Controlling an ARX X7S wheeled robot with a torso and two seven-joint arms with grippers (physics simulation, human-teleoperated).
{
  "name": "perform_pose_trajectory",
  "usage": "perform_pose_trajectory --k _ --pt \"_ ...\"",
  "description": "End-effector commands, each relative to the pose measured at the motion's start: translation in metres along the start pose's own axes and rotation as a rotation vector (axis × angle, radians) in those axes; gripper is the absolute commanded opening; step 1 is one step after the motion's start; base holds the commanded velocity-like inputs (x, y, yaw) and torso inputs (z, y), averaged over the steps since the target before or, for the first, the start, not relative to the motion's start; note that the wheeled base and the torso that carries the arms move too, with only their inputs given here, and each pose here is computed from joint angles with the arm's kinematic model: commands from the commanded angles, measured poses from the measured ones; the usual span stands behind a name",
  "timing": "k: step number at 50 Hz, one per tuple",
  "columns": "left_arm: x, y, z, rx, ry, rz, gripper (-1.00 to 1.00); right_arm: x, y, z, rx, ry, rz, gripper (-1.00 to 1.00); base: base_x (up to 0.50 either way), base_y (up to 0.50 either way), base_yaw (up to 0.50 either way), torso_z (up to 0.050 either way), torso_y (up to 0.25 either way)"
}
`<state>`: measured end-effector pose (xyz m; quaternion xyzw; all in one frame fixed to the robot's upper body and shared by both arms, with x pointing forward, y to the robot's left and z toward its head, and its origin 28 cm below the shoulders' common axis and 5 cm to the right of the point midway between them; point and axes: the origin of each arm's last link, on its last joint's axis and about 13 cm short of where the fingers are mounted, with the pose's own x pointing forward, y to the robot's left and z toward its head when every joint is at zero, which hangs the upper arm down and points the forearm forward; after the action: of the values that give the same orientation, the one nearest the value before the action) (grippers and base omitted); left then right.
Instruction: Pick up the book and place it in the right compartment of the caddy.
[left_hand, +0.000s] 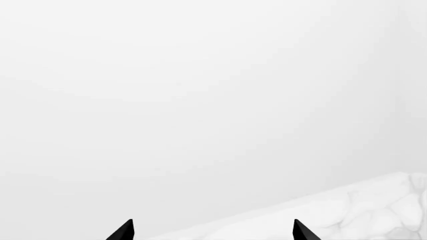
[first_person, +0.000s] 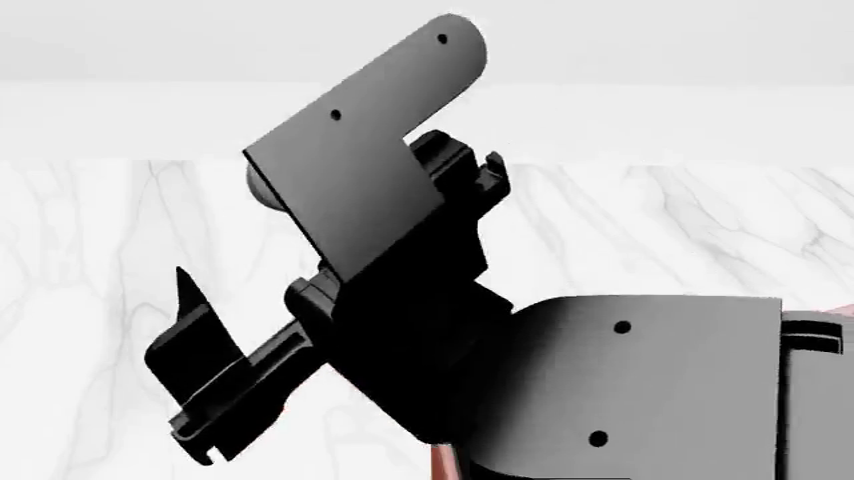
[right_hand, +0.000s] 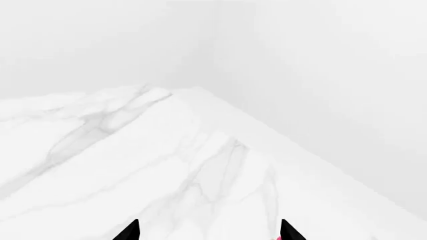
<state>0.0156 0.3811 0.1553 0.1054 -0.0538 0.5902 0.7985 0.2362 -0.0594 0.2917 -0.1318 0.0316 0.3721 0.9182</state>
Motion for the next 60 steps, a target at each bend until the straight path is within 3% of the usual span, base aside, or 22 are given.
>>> perform_pose_trajectory --k 1,10,18,19,22,34,60 --pt "0.000 0.000 0.000 0.001 0.001 -0.002 1.00 -0.019 0.034 -0.003 -0.138 0.098 0.349 1.00 0.00 0.00 0.00 0.000 0.000" --pt "0.000 0.003 -0.001 0.001 0.003 0.004 1.00 -0.028 0.064 -0.018 -0.297 0.109 0.569 1.00 0.00 0.00 0.00 0.000 0.000" --pt "0.000 0.004 -0.002 0.003 0.006 0.007 1.00 -0.035 0.074 -0.020 -0.321 0.114 0.632 1.00 0.00 0.00 0.00 0.000 0.000" --pt "0.000 0.003 -0.002 0.002 0.006 0.005 1.00 -0.042 0.084 -0.028 -0.342 0.142 0.718 1.00 0.00 0.00 0.00 0.000 0.000" --pt "0.000 0.003 -0.002 0.003 0.006 0.005 1.00 -0.043 0.089 -0.035 -0.345 0.164 0.754 1.00 0.00 0.00 0.00 0.000 0.000" --pt "0.000 0.003 -0.003 0.001 0.007 0.004 1.00 -0.035 0.091 -0.051 -0.364 0.198 0.760 1.00 0.00 0.00 0.00 0.000 0.000" --pt "-0.001 0.002 -0.005 0.005 0.010 -0.001 1.00 -0.019 0.072 -0.066 -0.400 0.256 0.606 1.00 0.00 0.00 0.00 0.000 0.000"
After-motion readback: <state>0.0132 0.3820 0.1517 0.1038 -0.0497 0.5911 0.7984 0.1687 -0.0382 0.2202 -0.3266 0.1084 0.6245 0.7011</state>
